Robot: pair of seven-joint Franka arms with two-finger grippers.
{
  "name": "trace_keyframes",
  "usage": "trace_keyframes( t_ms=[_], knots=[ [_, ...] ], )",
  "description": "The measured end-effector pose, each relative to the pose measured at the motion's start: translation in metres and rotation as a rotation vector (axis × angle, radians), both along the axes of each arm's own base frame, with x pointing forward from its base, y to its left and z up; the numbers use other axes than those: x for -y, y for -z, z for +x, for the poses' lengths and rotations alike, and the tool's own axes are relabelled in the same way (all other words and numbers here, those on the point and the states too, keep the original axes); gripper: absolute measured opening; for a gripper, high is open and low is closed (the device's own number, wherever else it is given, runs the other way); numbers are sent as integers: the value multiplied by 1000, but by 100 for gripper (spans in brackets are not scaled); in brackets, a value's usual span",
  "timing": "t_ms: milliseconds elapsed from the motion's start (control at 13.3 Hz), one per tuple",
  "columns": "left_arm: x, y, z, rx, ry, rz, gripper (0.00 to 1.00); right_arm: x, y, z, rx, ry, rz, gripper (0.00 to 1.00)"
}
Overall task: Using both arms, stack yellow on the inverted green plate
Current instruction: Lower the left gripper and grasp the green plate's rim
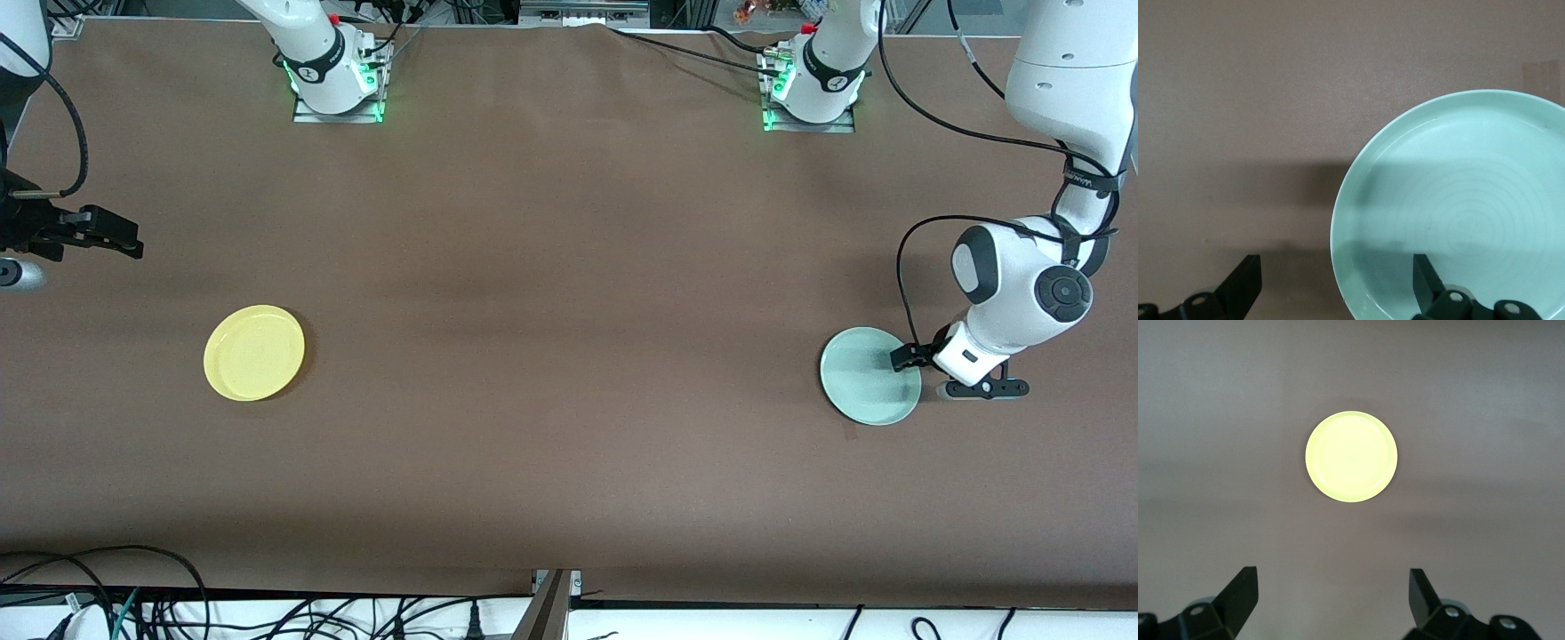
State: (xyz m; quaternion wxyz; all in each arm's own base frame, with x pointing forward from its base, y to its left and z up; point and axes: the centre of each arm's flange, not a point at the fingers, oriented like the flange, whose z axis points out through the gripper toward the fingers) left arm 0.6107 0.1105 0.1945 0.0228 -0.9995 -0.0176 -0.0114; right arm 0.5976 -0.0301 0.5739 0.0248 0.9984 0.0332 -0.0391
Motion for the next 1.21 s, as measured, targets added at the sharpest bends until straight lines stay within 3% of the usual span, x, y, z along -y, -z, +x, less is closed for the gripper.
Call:
trace_keyframes(
  t_ms=[1205],
  knots=[
    [2,3,2,1,5,-2,100,0,0,0,0,0,0,100]
  ],
)
